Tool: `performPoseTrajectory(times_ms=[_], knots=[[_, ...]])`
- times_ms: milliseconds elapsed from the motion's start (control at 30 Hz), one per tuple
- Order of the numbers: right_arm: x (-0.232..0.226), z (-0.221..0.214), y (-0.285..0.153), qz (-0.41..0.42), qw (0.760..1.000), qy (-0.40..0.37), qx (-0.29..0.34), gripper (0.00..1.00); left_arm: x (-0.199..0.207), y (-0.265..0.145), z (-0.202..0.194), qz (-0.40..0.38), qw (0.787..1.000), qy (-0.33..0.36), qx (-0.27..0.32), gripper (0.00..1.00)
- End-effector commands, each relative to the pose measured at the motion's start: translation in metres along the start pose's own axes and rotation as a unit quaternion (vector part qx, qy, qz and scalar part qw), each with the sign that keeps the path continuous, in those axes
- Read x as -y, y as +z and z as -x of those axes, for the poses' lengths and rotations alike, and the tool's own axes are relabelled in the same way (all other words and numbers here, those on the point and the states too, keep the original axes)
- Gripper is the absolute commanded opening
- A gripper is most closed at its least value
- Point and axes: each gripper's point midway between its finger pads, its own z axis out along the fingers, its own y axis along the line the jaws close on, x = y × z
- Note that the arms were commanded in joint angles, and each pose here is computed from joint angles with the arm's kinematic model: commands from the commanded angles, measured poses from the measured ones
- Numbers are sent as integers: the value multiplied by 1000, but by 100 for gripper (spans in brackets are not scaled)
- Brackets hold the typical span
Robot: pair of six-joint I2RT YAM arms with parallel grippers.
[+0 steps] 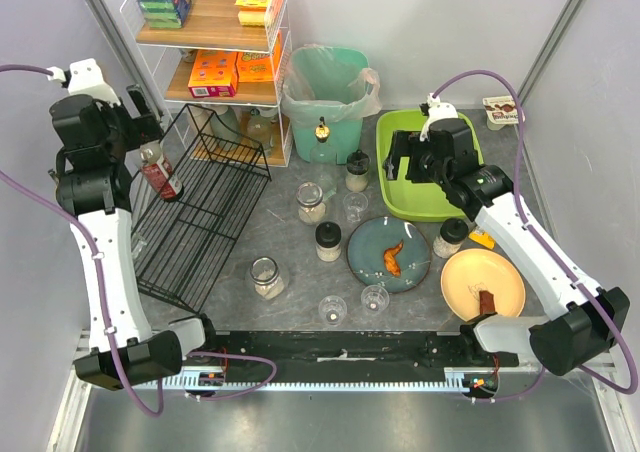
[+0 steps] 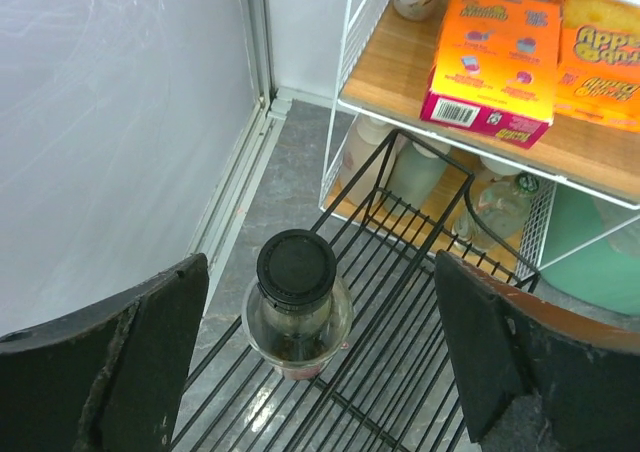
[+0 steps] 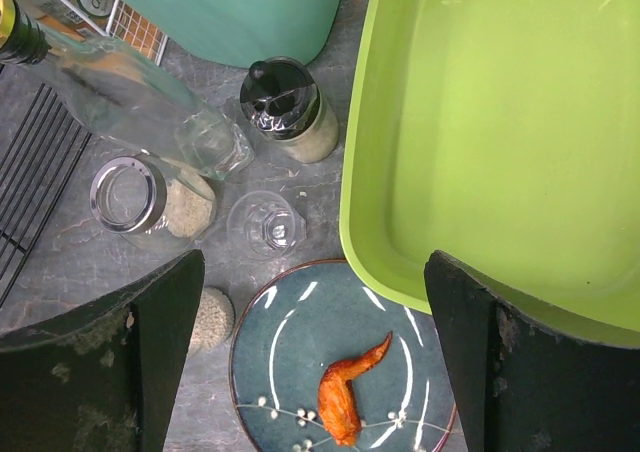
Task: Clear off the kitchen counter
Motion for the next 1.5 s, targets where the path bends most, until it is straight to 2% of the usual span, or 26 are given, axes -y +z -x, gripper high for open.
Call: performPoseTrajectory(times_ms=[0, 267, 367, 433, 567, 667, 833, 933, 1000, 1067, 1100, 1267, 1467], knots=[[-2, 11, -5, 9, 1000, 10, 23, 98, 9, -28, 41, -25, 998, 10, 57, 99], [0, 15, -7, 7, 999, 14, 29, 98, 36, -68, 82, -100, 989, 17, 107, 99], [-1, 15, -7, 9, 999, 17, 28, 98, 64, -82, 89, -179, 977, 19, 114, 99], [-1, 13, -6, 10, 999, 17, 26, 98, 91, -90, 87, -261, 960, 15, 104, 98], [-6, 12, -6, 22, 999, 14, 22, 98, 150, -113, 79, -449, 891, -36, 53, 98], [-6, 11, -5, 25, 999, 14, 19, 98, 177, -117, 70, -498, 865, -58, 34, 98], [-6, 9, -4, 25, 999, 16, 16, 98, 229, -119, 38, -535, 844, -39, 2, 98], [-7, 8, -3, 27, 999, 15, 14, 98, 261, -113, 7, -534, 845, -19, -22, 96], [-10, 7, -3, 36, 999, 12, 10, 98, 277, -99, -11, -498, 867, -1, -17, 94], [-11, 5, -2, 39, 999, 10, 7, 98, 292, -90, -32, -480, 877, 7, -22, 93], [-11, 4, -2, 39, 999, 11, 6, 98, 296, -81, -45, -456, 889, 10, -28, 92], [-9, 3, -2, 35, 999, 15, 7, 98, 317, -52, -77, -401, 916, 23, -16, 91], [-7, -1, -4, 31, 999, 13, 5, 98, 338, -29, -96, -383, 923, 38, 3, 91]])
